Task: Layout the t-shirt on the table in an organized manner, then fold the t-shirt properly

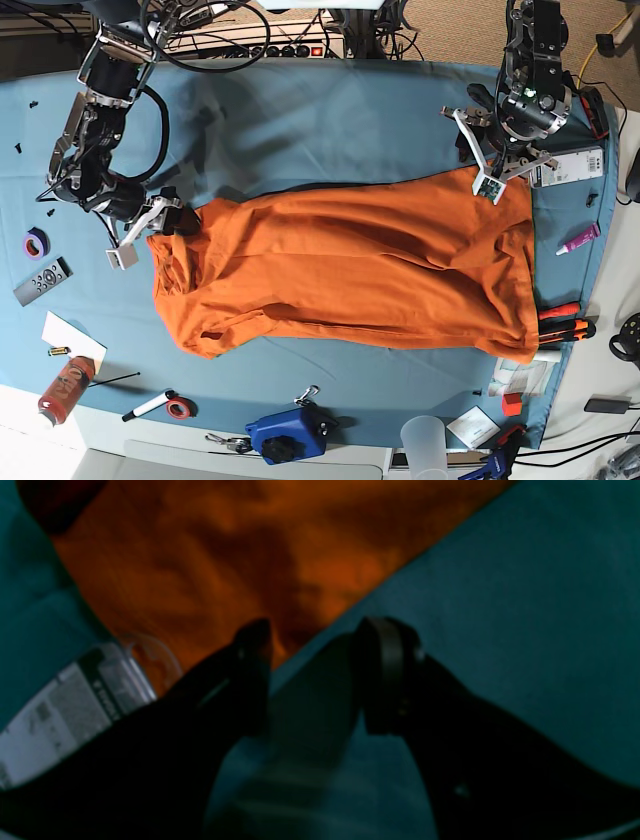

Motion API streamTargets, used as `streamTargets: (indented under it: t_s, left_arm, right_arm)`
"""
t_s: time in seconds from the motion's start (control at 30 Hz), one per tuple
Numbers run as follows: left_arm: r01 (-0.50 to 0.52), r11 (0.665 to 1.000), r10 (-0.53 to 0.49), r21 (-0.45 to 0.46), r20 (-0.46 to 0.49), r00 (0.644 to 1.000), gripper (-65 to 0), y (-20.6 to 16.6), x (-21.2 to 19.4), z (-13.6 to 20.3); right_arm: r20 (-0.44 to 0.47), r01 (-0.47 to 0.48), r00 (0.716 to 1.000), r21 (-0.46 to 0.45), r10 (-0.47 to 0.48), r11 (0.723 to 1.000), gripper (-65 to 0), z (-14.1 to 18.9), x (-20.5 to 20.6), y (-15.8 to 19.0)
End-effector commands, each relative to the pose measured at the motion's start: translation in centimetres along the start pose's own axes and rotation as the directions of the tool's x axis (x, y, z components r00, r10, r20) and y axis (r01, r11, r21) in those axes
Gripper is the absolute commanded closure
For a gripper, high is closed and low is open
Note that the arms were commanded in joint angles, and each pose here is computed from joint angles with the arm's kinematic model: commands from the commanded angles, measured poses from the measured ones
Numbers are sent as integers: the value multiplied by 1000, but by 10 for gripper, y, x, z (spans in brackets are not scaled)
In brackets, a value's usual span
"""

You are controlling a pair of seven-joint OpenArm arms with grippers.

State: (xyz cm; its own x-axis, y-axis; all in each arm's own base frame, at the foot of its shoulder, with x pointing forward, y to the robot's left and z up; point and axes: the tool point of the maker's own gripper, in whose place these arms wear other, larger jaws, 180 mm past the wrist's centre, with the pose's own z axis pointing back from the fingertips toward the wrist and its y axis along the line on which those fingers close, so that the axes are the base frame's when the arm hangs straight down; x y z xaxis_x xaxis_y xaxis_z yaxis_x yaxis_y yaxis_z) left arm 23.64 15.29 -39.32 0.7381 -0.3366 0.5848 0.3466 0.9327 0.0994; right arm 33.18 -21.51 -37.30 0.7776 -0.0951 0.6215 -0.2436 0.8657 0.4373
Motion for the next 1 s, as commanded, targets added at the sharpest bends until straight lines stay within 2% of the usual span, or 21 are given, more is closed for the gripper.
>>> streamTargets:
  t_s: [0.0,0.07,0.1,0.27,0.37,0.47,0.57,0.67,0.73,0.8,0.87,0.97]
  left_arm:
    - [8,1000,-8,3,32,999,-294,2,9,3]
    - [8,1000,-8,3,32,999,-294,2,9,3]
    - [8,1000,-8,3,32,999,-294,2,9,3]
    - [7,1000,-7,3,40,999,-294,3,12,3]
    - [1,1000,0,-5,56,998,-294,3,18,2]
    - [0,1000,0,-4,67,998,-294,4,23,2]
    - [0,1000,1,-4,65,998,-294,4,22,2]
    - [0,1000,1,-5,47,999,-294,4,19,2]
    - [-1,1000,1,-5,48,999,-294,4,20,2]
    - [-11,1000,11,0,47,999,-288,5,19,2]
    - [-43,999,43,23,22,999,-244,9,15,2]
    - [-72,996,74,43,-29,997,-122,12,5,2]
  right_arm:
    - [63,-18,998,10,17,1000,-249,5,21,3]
    - [67,-14,998,19,13,1000,-234,2,21,6]
    - [67,-16,998,23,15,1000,-207,0,20,8]
    - [50,-54,997,54,52,997,0,-11,19,22]
    - [52,-67,997,61,64,996,0,-12,22,25]
    - [57,-85,995,70,82,994,0,2,29,30]
    - [141,-110,985,84,98,990,0,32,47,38]
    - [269,-138,956,59,117,989,0,68,64,43]
    - [294,-144,948,47,124,988,0,82,59,44]
    - [272,-130,956,45,114,990,0,88,43,41]
    - [226,-104,970,41,92,994,0,88,21,37]
    - [171,-62,984,42,53,997,0,89,-8,34]
